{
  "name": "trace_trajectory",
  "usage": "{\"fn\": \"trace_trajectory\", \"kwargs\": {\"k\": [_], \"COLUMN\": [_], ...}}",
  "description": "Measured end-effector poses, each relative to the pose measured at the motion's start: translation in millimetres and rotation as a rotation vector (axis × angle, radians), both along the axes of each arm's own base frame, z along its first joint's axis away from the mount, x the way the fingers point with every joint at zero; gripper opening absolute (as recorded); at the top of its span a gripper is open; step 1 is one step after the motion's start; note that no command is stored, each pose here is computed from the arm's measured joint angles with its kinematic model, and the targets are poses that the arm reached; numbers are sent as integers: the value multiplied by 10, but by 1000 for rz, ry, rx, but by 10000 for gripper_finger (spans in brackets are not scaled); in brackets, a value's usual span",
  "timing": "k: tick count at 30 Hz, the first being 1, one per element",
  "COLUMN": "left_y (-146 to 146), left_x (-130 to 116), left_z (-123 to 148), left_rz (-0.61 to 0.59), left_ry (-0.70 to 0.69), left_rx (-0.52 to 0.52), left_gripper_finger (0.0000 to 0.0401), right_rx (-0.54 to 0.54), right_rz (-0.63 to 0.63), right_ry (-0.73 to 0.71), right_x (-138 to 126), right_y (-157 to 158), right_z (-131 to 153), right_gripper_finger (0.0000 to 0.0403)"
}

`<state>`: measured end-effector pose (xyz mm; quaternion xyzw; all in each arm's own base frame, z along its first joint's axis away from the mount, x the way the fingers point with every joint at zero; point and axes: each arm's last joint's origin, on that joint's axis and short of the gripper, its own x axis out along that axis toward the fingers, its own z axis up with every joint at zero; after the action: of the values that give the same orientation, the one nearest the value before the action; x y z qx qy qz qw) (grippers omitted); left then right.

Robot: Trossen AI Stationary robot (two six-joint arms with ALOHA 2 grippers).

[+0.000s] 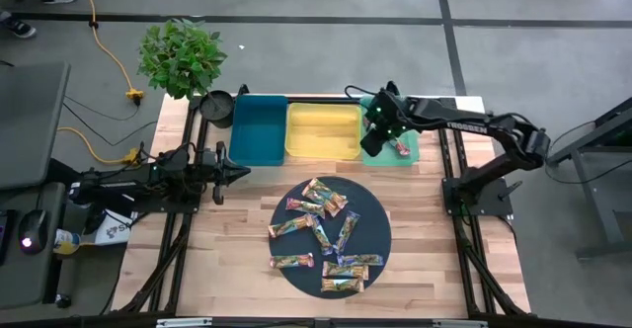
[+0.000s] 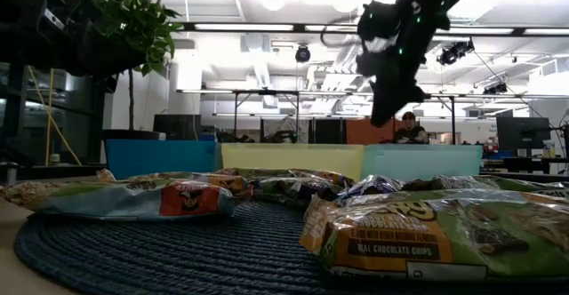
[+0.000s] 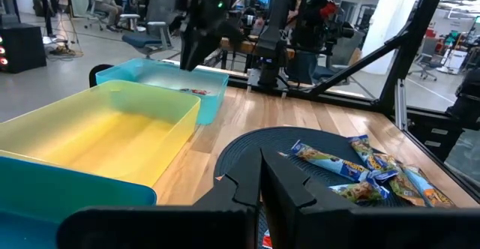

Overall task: Pick and place Granola Bars by type
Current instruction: Put the red granola bar into the green bin

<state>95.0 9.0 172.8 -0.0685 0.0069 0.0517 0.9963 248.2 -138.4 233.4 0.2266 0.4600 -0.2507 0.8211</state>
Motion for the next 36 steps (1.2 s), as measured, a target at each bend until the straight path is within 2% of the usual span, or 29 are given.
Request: {"fn": "trace_trajectory", "kwargs": {"k": [9,17,28,36], "left_y": [0,0,0,0], "left_x": [0,0,0,0], "left_z": [0,0,0,0], "left_rz": [0,0,0,0], "left_ry": [0,0,0,0], "left_rx": [0,0,0,0], "left_gripper_finger": [7,7,7,7], "right_rx": [-34,-68,-101,-121], "right_rz": [291,492,596,639], "right_ry": [-255,-418,-453,-413], "right_x": [201,415,416,366], "right_y": [552,1188,1927,2272], "right_z": [348,485,500,403], "right_gripper_finger": [134,173,179,179]}}
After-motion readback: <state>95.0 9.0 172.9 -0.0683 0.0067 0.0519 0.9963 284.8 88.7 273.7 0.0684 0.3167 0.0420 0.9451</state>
